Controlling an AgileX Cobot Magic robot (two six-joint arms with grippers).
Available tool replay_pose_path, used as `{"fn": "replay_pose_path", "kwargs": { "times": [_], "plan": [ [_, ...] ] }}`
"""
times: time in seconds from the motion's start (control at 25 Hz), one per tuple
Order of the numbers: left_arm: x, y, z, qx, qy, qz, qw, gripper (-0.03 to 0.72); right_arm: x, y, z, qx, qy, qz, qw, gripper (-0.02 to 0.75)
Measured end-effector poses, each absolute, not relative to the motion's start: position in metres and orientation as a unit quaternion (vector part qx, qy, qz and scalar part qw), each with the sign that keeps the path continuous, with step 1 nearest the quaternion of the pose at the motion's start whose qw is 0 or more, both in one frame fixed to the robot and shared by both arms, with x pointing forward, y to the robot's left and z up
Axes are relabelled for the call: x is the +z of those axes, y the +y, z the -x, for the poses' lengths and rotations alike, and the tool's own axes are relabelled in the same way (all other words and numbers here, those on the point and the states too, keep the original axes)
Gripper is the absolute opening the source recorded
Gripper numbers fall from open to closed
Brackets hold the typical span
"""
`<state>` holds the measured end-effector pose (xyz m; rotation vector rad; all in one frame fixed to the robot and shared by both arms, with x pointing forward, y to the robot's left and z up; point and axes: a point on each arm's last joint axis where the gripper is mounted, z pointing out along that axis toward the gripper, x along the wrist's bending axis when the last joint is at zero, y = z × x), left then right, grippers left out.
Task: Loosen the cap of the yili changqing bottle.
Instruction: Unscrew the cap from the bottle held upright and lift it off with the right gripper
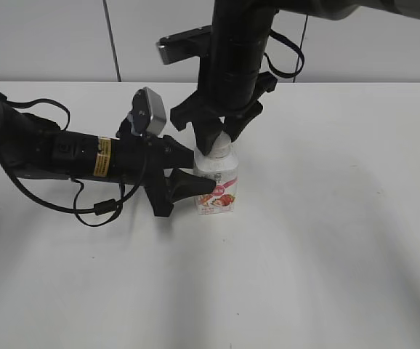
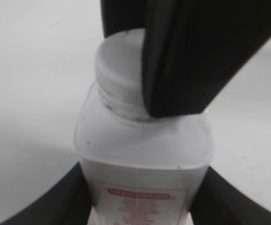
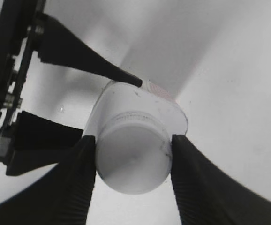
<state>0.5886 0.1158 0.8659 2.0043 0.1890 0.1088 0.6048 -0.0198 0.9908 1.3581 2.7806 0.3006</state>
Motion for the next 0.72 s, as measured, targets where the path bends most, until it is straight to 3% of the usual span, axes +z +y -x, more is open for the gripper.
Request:
{"fn": "replay_pose_path", "kwargs": {
  "times": [0.4, 0.72],
  "plan": [
    [0.8655, 0.1159, -0.5883, 0.045, 0.077, -0.842, 0.533, 0.374, 0.9913, -0.0194, -0.6048, 0.082, 0.995, -0.002, 0.057, 0.389],
    [0.8655, 0.1159, -0.5883, 0.045, 0.077, -0.842, 0.533, 0.373, 0.9914, -0.0192, -0.605, 0.079, 0.993, 0.058, 0.063, 0.389]
  ]
}}
